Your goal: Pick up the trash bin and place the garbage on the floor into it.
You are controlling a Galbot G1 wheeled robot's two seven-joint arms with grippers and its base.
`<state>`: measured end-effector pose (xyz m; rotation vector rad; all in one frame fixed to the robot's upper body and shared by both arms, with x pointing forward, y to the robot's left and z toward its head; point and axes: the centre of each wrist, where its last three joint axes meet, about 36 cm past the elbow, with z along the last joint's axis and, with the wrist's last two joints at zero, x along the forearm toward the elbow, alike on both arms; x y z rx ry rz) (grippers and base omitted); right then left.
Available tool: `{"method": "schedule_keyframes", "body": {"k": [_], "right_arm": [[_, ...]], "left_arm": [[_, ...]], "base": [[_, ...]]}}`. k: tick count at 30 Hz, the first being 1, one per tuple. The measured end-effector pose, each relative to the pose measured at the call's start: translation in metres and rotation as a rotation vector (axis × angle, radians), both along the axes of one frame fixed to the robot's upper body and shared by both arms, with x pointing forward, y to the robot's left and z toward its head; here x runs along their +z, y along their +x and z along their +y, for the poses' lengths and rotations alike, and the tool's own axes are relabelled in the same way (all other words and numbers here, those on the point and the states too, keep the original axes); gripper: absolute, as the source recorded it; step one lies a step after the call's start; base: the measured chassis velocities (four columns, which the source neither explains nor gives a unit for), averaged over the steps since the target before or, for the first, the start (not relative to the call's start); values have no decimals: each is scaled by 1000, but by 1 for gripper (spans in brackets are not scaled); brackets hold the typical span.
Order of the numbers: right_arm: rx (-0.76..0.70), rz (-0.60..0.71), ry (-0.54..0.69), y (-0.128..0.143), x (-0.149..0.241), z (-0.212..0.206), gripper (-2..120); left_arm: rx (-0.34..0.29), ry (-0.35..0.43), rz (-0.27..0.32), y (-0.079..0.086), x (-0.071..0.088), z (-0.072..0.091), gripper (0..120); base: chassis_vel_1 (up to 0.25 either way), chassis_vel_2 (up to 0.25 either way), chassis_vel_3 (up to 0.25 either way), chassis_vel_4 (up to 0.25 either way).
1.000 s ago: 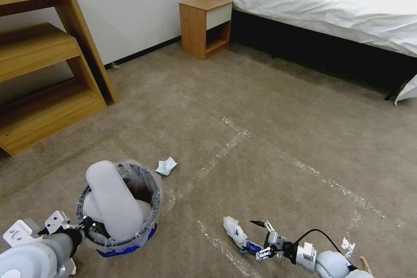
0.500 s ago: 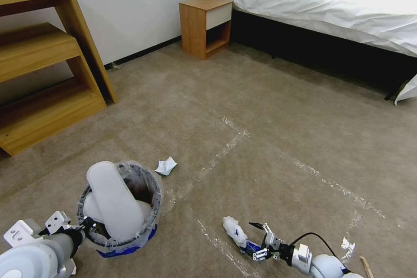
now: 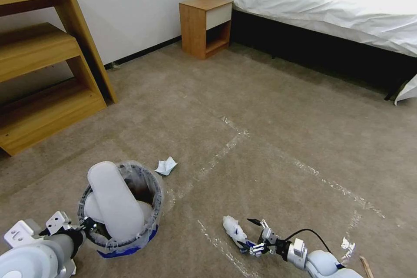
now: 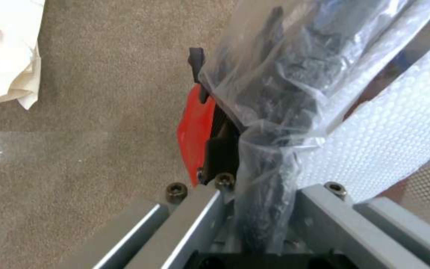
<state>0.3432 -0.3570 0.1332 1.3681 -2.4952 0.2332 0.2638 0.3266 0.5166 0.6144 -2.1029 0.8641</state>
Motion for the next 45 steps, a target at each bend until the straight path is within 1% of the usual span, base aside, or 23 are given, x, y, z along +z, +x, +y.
{"method": "schedule_keyframes", "body": {"k": [9,19,25,26,27,28,29,30,33,34,36,37,38,45], "right_arm": [[17,19,7,-3,-7,13,100],[52,11,18,-3,-8,28,100],[49,19,17,-3,-10,29,99],[47,19,20,-2,-11,30,96],[46,20,21,-2,-11,31,95],[44,22,24,-2,-12,33,88],[44,22,24,-2,-12,33,88],[42,25,25,-3,-13,34,85],[41,29,21,-5,-14,32,85],[39,31,19,-6,-15,31,88],[37,33,16,-7,-15,29,90],[29,34,15,-8,-16,27,96],[20,34,16,-8,-17,25,99],[1,38,18,-10,-20,24,99]], "left_arm": [[-3,3,-2,0,1,0,0],[-5,1,-3,1,0,-1,0],[-3,4,-1,0,0,0,0],[-1,4,-1,0,-1,0,0],[-1,3,-1,0,-1,-1,0],[-2,3,-2,0,-1,-1,0],[-2,3,-2,0,-1,-1,0],[-2,3,-3,0,-1,-1,0],[-1,4,-3,0,-1,-1,0],[-1,5,-3,0,-1,0,0],[-1,5,-2,0,-1,0,0],[0,6,-1,0,-2,0,0],[0,5,-2,1,-2,0,0],[-3,8,-3,3,-3,0,0]], "base": [[0,0,0,0],[0,0,0,0],[0,0,0,0],[0,0,0,0],[0,0,0,0],[0,0,0,0],[0,0,0,0],[0,0,0,0],[0,0,0,0],[0,0,0,0],[0,0,0,0],[0,0,0,0],[0,0,0,0],[0,0,0,0]]}}
